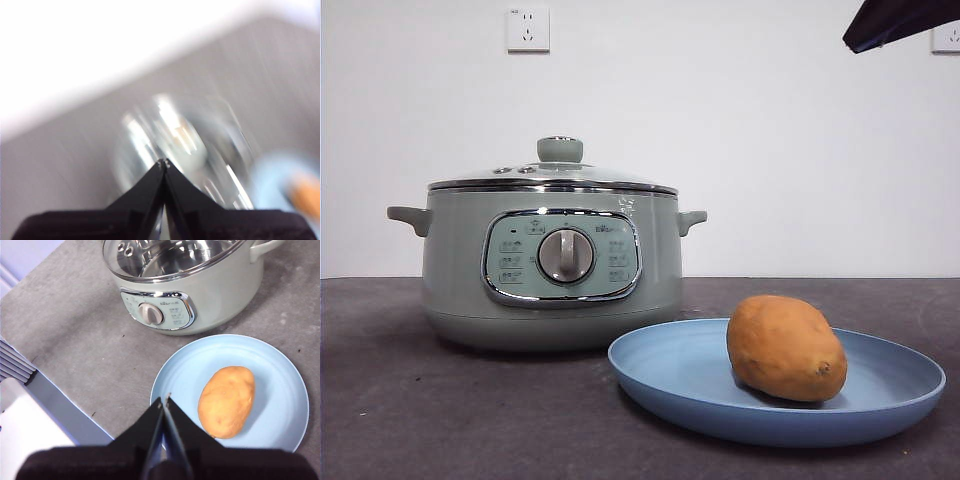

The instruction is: Take the potato out from the steamer,put the potato on the plate,close the lid

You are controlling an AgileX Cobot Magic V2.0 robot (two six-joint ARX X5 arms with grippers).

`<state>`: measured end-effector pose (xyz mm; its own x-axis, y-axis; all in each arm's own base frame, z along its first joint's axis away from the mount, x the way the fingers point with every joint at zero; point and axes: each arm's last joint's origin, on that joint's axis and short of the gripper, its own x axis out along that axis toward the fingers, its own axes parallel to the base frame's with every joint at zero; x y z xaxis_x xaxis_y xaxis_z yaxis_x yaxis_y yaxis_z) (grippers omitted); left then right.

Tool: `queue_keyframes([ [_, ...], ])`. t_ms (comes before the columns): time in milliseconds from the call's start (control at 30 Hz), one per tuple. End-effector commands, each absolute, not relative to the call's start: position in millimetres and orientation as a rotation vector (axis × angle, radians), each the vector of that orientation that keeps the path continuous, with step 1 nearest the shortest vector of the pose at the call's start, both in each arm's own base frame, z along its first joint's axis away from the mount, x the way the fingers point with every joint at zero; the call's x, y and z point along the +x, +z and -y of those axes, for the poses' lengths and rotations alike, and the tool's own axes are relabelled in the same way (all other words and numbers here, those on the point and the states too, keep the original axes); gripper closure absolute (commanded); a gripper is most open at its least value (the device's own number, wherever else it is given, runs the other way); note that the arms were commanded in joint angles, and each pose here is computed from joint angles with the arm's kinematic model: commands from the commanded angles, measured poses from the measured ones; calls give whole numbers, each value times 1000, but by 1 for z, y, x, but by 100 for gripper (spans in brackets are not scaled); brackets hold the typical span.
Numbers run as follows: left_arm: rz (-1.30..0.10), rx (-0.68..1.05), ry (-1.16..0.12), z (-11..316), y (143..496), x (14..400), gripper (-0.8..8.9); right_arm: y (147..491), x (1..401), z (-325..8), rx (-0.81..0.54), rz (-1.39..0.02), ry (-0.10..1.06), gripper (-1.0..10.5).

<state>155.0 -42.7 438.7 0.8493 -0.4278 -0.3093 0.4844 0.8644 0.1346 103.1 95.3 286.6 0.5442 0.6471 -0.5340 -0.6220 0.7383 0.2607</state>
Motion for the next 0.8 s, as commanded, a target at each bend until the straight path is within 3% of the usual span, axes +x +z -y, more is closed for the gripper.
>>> queue_keyframes([
  [33,-61,218,-419,28,429,143,817,288,103,-95,48,-644,751,946],
  [133,107,237,-281,11,391,123,817,288,103,-95,48,-644,751,946],
  [233,136,244,-220,4,360,111,817,289,103,-95,48,-644,751,946],
  [533,56,206,-171,-1,264,99,817,288,103,-95,46,-649,749,946],
  [800,-25,134,-177,-1,201,98,817,288,102,-95,45,-655,748,946],
])
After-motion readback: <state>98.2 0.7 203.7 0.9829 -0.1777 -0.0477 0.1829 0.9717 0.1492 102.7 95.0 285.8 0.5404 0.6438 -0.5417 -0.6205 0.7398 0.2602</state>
